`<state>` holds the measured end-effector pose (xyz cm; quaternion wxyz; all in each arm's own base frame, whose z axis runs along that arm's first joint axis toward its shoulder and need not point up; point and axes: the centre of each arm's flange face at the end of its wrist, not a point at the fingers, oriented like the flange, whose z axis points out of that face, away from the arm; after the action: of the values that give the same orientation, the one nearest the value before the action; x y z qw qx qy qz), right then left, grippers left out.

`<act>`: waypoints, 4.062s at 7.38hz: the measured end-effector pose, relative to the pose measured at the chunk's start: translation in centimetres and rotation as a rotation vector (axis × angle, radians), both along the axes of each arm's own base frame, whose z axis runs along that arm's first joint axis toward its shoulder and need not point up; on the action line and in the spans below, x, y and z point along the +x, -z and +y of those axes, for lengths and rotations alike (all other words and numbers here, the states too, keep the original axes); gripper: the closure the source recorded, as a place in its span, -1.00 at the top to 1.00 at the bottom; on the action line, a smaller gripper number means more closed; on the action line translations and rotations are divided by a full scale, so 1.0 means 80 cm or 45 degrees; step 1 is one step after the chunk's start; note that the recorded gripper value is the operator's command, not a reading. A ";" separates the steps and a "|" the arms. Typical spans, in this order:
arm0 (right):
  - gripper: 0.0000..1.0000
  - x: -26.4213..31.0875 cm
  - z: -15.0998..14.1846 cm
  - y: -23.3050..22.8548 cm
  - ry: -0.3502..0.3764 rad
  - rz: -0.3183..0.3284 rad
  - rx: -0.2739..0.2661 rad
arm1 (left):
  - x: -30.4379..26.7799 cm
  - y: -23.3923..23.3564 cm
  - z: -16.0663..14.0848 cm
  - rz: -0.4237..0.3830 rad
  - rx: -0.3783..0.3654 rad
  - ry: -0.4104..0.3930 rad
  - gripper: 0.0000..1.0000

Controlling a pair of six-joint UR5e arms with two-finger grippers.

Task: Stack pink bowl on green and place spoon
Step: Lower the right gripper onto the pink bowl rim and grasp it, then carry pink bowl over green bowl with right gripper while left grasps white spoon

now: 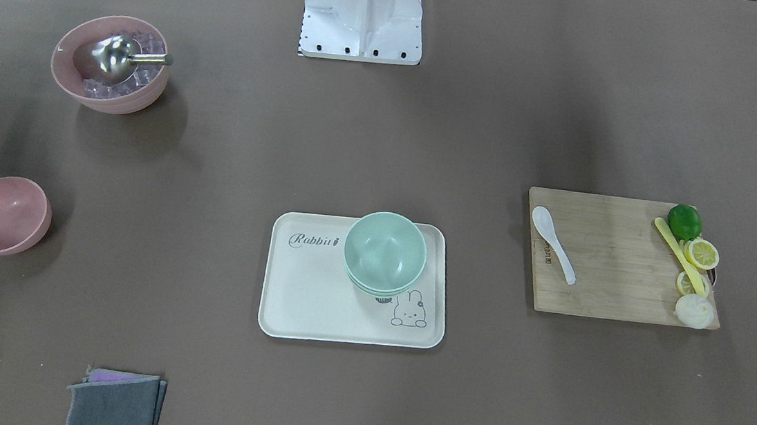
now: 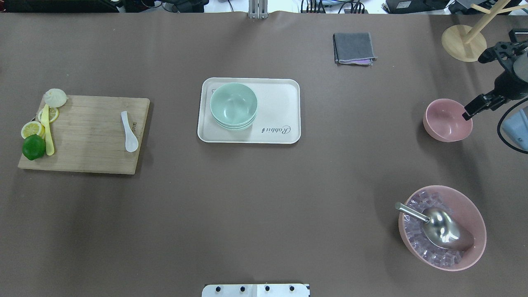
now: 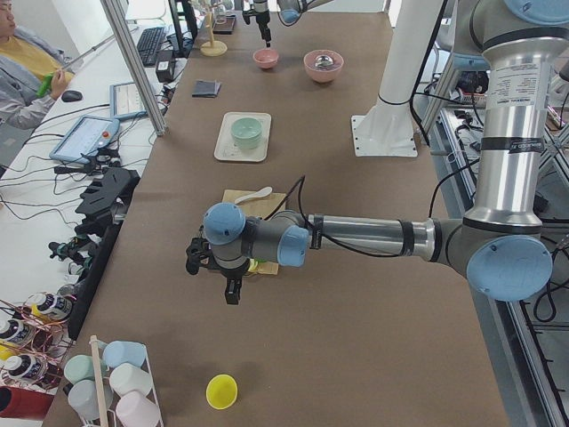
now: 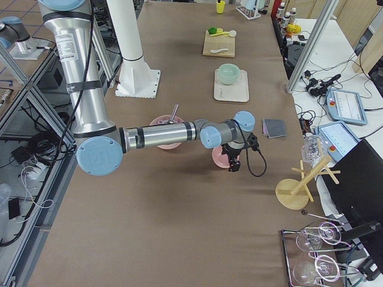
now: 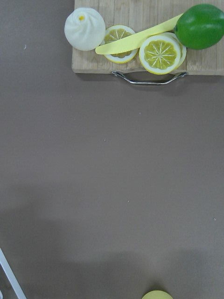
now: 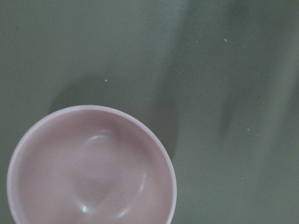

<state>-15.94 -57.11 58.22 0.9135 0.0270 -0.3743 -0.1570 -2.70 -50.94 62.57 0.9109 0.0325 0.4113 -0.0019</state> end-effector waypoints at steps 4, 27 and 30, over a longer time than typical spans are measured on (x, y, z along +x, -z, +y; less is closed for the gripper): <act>1.00 -0.005 -0.007 -0.030 -0.181 -0.002 -0.139 | 0.001 -0.001 0.000 -0.002 -0.004 -0.002 0.96; -1.00 -0.304 0.000 0.477 -0.547 -0.479 -0.403 | 0.442 0.230 -0.076 0.131 -0.223 0.182 0.61; -1.00 -0.400 0.025 0.533 -0.598 -0.433 -0.394 | 0.480 0.233 -0.078 0.119 -0.265 0.184 -0.17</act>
<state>-47.97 -55.14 15.60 0.8424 -0.0005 -0.5246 0.1235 35.69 -57.19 43.90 0.8868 -0.0328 0.4473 -0.1118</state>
